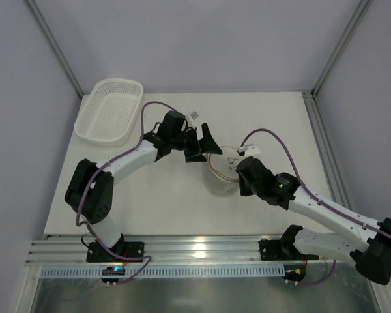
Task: Unzip the laundry bag and remove the bra
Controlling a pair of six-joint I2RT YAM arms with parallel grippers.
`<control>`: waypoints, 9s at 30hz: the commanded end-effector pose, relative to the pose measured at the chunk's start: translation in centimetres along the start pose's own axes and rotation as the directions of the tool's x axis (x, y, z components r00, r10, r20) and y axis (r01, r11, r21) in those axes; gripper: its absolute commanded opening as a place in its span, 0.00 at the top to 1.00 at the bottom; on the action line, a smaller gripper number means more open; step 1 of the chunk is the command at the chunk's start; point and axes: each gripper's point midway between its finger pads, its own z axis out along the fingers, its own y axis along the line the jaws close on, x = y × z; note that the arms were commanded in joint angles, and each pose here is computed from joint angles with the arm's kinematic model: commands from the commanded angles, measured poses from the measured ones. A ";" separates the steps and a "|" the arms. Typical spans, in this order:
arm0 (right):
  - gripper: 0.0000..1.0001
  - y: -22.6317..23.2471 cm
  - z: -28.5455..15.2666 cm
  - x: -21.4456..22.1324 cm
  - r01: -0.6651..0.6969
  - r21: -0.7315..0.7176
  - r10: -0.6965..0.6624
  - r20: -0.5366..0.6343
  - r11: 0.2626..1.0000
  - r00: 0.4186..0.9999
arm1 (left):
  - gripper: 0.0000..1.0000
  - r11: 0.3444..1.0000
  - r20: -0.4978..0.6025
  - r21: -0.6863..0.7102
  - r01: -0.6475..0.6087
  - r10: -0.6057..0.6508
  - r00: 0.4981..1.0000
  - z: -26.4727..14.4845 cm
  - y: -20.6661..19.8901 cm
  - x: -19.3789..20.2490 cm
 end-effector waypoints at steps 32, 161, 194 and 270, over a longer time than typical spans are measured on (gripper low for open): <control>0.96 12.4 -3.8 -0.4 0.058 -0.648 -0.080 -0.004 0.759 0.997 | 0.82 0.962 0.125 0.059 0.267 -0.273 0.954 -3.8 0.5 6.7; 0.53 -2.6 -8.6 -3.3 -0.592 -0.200 0.625 0.251 0.781 0.739 | 1.00 0.973 0.256 -0.227 0.046 0.014 0.967 -7.4 3.7 4.6; 0.49 16.5 2.3 -4.3 -0.267 -0.515 0.316 0.008 0.815 0.949 | 1.00 1.000 0.396 -0.021 0.000 0.008 0.918 -10.8 2.4 6.6; 0.97 19.1 -22.8 -13.5 0.287 -0.871 0.223 0.396 0.399 0.891 | 1.00 0.979 0.289 -0.136 0.149 -0.105 0.952 -7.3 7.8 9.0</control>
